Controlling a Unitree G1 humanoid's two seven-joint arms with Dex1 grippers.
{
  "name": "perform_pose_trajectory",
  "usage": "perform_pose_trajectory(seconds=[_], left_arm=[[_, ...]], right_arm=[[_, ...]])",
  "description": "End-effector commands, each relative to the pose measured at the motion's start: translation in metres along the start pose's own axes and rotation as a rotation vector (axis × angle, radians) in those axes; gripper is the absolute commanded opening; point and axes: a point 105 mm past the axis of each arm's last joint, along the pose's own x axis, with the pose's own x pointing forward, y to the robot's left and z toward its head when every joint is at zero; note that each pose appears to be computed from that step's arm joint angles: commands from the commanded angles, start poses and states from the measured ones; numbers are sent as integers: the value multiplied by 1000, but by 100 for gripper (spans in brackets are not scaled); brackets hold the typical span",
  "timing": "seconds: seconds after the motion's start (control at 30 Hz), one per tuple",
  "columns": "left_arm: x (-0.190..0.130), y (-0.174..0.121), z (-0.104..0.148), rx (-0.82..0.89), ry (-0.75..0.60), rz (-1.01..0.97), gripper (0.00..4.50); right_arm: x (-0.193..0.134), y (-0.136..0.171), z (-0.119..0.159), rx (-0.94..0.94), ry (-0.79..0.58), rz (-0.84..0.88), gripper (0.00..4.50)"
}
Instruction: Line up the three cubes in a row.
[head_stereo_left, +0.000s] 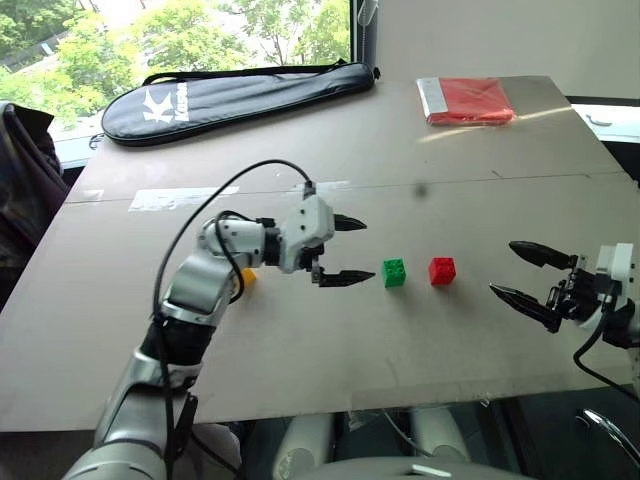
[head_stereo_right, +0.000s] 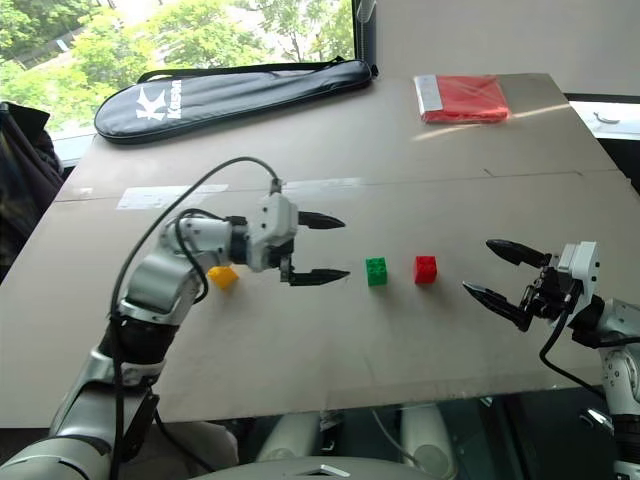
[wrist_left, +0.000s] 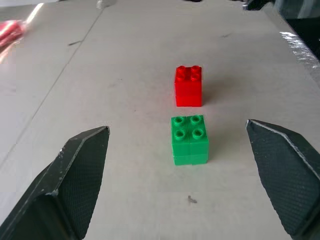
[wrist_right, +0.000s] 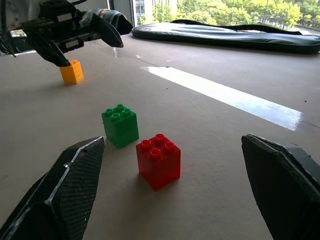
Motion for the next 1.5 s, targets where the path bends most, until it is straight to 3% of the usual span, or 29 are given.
perform_pose_trajectory(seconds=[0.03, 0.13, 0.27, 0.37, 0.47, 0.6, 0.83, 1.17, 1.5], left_arm=[[-21, 12, 13, -28, -45, 235, 446], [-58, 12, 1, -126, -50, 440, 446], [-106, -15, -21, -175, -39, 606, 446], [-121, -31, -24, -222, -96, 646, 446], [-139, -39, -52, -266, -98, 814, 446], [-137, -56, -85, -309, -15, 903, 446], [-116, -65, -105, -370, 23, 960, 446], [-104, -24, -127, -307, 120, 944, 446], [-100, -17, -130, -272, 96, 684, 446]], right_arm=[[11, 5, 15, -4, -76, 57, 450], [17, 7, 19, -1, -92, 96, 450], [21, 8, 17, 10, -94, 133, 450], [23, 9, 17, 10, -102, 163, 450], [27, 14, 19, -1, -121, 217, 450], [30, 21, 23, -7, -148, 276, 450], [23, 22, 21, -25, -119, 288, 450], [18, 23, 19, -23, -118, 257, 450], [18, 25, 20, -26, -119, 225, 450]])
